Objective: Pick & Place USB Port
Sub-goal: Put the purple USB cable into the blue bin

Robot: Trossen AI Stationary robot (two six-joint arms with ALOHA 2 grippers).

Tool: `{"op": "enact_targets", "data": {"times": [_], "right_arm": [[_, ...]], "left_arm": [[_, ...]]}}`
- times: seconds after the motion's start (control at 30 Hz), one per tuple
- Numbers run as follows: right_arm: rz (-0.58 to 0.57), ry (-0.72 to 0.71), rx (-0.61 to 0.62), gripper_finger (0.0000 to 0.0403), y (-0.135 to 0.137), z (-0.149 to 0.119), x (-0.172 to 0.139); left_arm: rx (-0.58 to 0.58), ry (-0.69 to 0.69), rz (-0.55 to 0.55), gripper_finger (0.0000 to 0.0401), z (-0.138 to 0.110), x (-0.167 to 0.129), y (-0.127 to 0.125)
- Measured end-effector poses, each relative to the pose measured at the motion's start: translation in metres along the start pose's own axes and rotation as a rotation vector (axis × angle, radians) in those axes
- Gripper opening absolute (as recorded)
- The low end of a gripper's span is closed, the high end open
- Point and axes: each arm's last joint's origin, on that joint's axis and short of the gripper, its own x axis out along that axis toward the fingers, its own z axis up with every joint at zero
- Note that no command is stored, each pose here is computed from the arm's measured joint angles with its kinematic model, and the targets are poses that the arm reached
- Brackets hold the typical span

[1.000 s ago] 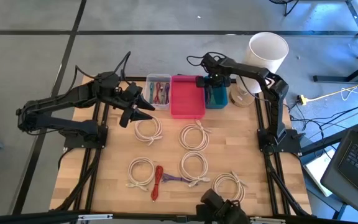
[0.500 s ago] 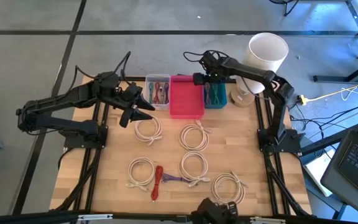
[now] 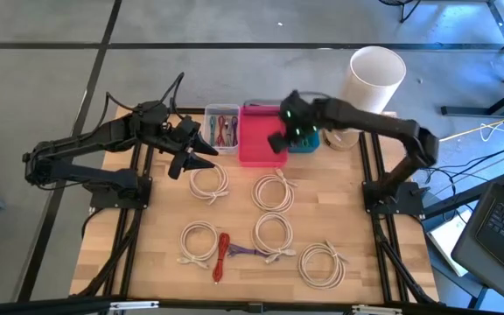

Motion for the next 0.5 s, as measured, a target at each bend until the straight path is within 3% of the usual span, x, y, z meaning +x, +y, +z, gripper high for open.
{"op": "enact_targets", "data": {"times": [0.23, 0.43, 0.5], "right_arm": [[0.252, 0.097, -0.153, 0.0216, 0.08, -0.088, -0.043], [0.439, 0.117, -0.255, 0.0216, 0.134, -0.146, -0.047], [0.442, 0.141, -0.293, 0.0216, 0.145, -0.16, -0.036]], "left_arm": [[0.009, 0.002, 0.001, 0.0235, 0.0, 0.0, 0.0], [0.011, 0.002, 0.005, 0.0235, 0.0, 0.0, 0.0], [0.01, -0.001, 0.004, 0.0235, 0.0, 0.0, 0.0]]}}
